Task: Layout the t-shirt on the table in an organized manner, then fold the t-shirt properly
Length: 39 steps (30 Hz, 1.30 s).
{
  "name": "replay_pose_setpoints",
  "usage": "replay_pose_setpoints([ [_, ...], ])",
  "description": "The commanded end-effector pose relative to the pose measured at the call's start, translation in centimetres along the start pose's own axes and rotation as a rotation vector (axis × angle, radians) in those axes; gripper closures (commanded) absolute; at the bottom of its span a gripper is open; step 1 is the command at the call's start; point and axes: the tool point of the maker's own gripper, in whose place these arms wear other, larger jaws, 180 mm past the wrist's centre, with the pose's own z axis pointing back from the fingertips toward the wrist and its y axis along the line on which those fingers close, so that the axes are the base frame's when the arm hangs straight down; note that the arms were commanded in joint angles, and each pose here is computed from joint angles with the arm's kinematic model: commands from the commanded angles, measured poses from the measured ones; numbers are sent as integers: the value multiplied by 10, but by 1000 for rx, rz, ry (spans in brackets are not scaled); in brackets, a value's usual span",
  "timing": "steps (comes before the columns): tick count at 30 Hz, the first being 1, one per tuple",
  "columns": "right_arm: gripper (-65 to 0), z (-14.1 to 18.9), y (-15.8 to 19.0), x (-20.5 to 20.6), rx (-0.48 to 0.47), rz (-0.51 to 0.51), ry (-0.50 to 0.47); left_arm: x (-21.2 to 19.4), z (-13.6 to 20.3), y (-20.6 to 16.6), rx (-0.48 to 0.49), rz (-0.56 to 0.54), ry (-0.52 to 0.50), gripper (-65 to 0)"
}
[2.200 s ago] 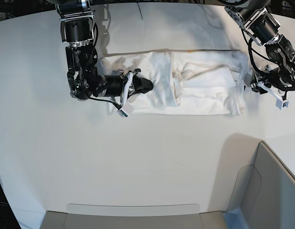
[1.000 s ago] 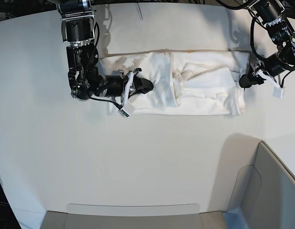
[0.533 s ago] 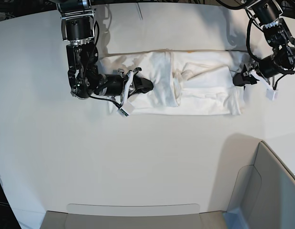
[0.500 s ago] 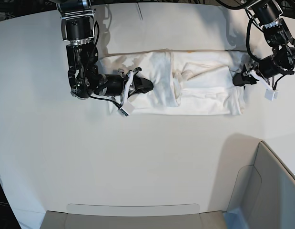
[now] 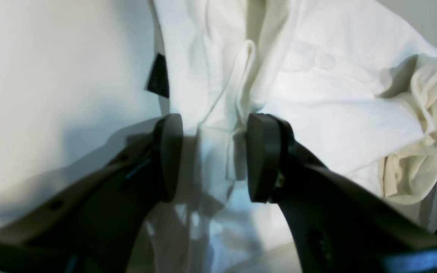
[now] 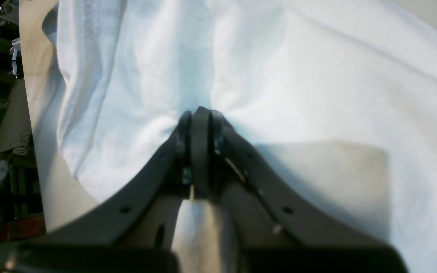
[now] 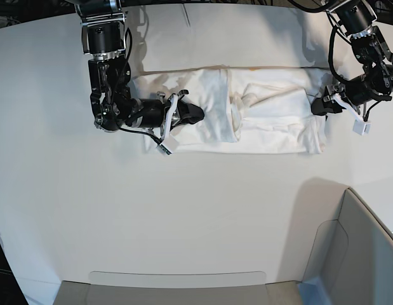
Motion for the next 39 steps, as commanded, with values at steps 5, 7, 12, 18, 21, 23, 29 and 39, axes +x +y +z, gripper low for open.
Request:
replay_pose_setpoints([
  [5, 0, 7, -16, -37, -68, 34, 189, 1, -4, -7, -1, -53, 35, -287],
  [7, 0, 7, -16, -37, -68, 34, 189, -5, -12, -16, -20, -82, 77, -286],
  [12, 0, 7, -16, -37, -68, 34, 189, -14, -25, -31, -59, -75, 91, -285],
  [18, 0, 8, -16, -38, -70, 33, 192, -11, -30, -49, -88, -96, 64, -283],
  [21, 0, 7, -16, -38, -69, 33, 191, -15, -32, -47, -90, -79, 73, -243],
  [23, 0, 7, -16, -38, -69, 33, 191, -17, -33, -46, -91, -69, 79, -188],
  [29, 0, 7, -13, -34, -56, 31, 175, 9, -22, -32, -51, -103, 53, -5],
  [39, -77, 10, 10, -5, 74, -17, 16, 81, 15, -37, 49, -34, -96, 0],
])
